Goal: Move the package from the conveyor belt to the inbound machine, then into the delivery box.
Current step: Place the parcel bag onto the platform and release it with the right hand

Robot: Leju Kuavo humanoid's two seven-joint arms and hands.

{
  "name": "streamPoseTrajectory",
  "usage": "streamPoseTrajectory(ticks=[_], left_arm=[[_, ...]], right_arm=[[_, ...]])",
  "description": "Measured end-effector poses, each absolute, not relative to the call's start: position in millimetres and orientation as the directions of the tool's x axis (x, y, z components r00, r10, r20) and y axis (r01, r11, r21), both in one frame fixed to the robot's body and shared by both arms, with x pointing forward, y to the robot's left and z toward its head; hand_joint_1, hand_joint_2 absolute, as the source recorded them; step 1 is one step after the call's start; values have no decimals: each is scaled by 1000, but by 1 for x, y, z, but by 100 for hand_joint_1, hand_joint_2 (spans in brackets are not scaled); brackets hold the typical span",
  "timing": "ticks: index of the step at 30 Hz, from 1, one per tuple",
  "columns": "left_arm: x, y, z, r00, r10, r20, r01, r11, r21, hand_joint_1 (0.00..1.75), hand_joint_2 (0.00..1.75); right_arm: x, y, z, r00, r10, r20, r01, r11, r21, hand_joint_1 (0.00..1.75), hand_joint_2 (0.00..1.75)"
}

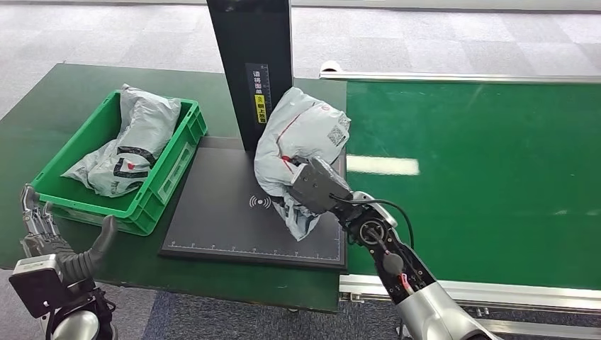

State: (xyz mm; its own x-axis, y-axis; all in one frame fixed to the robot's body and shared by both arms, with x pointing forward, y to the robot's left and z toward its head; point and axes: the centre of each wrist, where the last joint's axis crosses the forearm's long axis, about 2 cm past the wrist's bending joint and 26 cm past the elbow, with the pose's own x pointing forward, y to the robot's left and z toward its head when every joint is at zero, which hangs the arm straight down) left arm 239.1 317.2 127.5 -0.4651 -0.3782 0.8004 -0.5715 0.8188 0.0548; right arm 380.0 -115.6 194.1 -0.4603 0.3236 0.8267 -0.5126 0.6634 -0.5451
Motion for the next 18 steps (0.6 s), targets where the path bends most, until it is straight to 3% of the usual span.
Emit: streamPoseTrajectory(ticks=[7, 18], left_arm=[[237, 327, 128, -455, -397, 797, -591, 804, 63, 0, 175], [237, 330, 128, -453, -404, 795, -596, 800, 67, 0, 175]], right_arm=[[377, -89, 190, -446, 310, 840, -574, 620, -534, 175, 175], [377, -83, 188, -441, 320, 839, -589, 602, -539, 175, 175]])
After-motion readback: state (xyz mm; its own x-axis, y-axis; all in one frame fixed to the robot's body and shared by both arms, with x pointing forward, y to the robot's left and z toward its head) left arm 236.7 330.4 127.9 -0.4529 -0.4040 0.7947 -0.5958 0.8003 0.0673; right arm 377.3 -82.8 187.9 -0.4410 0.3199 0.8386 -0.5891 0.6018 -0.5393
